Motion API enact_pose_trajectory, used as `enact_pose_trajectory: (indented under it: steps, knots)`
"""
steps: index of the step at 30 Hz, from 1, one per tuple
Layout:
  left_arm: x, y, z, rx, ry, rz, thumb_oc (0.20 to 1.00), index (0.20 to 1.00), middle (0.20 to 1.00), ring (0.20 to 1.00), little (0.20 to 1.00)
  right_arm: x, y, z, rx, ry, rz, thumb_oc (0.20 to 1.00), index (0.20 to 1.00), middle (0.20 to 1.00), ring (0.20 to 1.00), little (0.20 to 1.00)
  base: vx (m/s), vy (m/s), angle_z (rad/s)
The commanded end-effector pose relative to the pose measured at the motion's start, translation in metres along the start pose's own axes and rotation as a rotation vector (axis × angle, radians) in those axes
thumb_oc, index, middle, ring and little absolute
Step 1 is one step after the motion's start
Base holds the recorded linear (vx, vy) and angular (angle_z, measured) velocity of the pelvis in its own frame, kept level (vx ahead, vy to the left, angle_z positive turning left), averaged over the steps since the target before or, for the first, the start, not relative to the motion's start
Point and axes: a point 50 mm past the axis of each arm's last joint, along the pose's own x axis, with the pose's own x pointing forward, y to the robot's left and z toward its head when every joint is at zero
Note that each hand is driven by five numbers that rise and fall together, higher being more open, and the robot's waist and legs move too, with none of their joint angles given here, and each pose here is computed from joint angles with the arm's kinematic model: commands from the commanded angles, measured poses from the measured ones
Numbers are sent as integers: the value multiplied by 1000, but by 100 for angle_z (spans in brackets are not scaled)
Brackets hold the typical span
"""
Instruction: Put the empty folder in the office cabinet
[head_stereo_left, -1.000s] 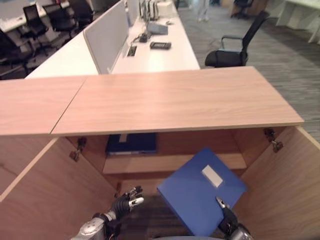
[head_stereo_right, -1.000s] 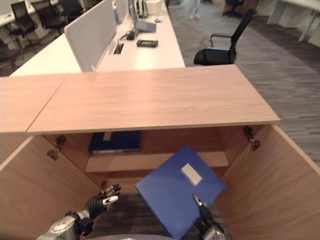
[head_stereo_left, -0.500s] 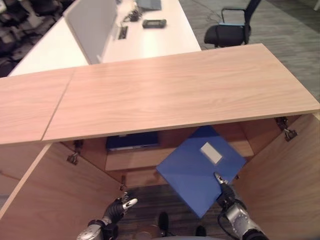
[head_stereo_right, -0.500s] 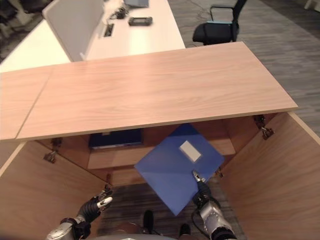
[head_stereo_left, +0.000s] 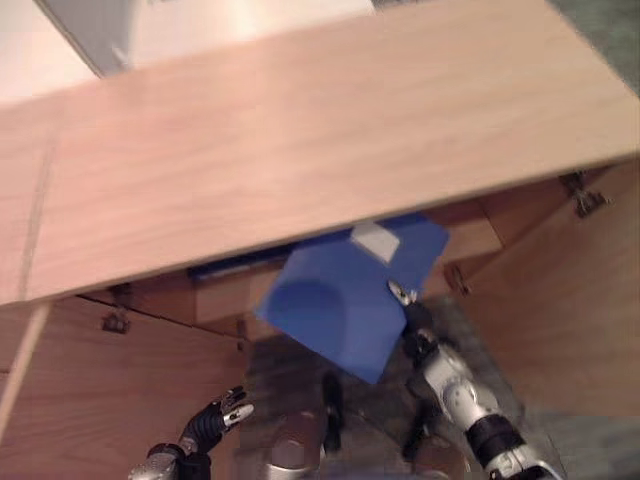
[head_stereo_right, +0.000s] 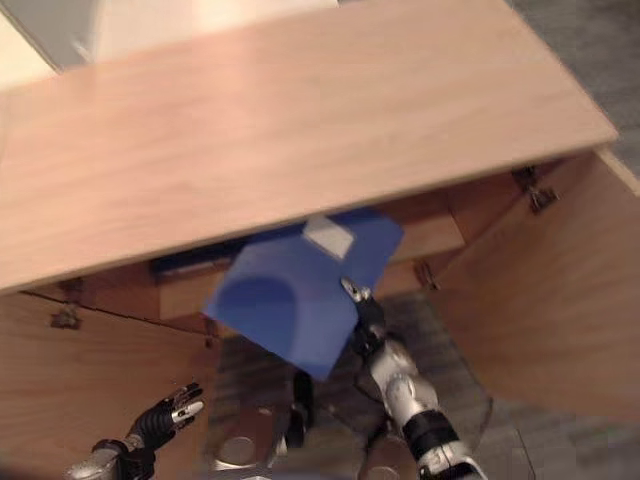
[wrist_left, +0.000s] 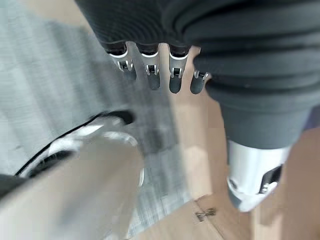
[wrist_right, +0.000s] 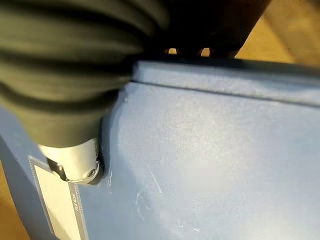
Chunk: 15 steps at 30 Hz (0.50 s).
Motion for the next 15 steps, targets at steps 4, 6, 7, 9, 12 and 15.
enact_pose_trajectory:
  steps: [4,6,7,9,12,15]
  knots:
    - [-9,-11,0,-16,-44,-21,1000,1000,1000,1000,1000,8,29,50,-3,-264,67,200,200,200,200,200,-58,-28,14]
    - [-6,-19,2,-1,-52,-43,1000,1000,1000,1000,1000,9,39,67,-1,-335,89,200,200,200,200,200,-37,-7,21]
    - [-5,-21,4,6,-60,-53,1000,1000,1000,1000,1000,10,43,74,-1,-366,98,200,200,200,200,200,-41,-16,16]
    - [-4,-27,12,31,-88,-76,1000,1000,1000,1000,1000,10,52,94,8,-454,111,200,200,200,200,200,-39,-18,19]
    - [-5,-30,20,51,-118,-89,1000,1000,1000,1000,1000,11,63,115,9,-538,139,200,200,200,200,200,-18,-4,31]
    - [-7,-32,27,63,-142,-103,1000,1000,1000,1000,1000,13,70,135,-14,-601,157,200,200,200,200,200,-2,-10,27]
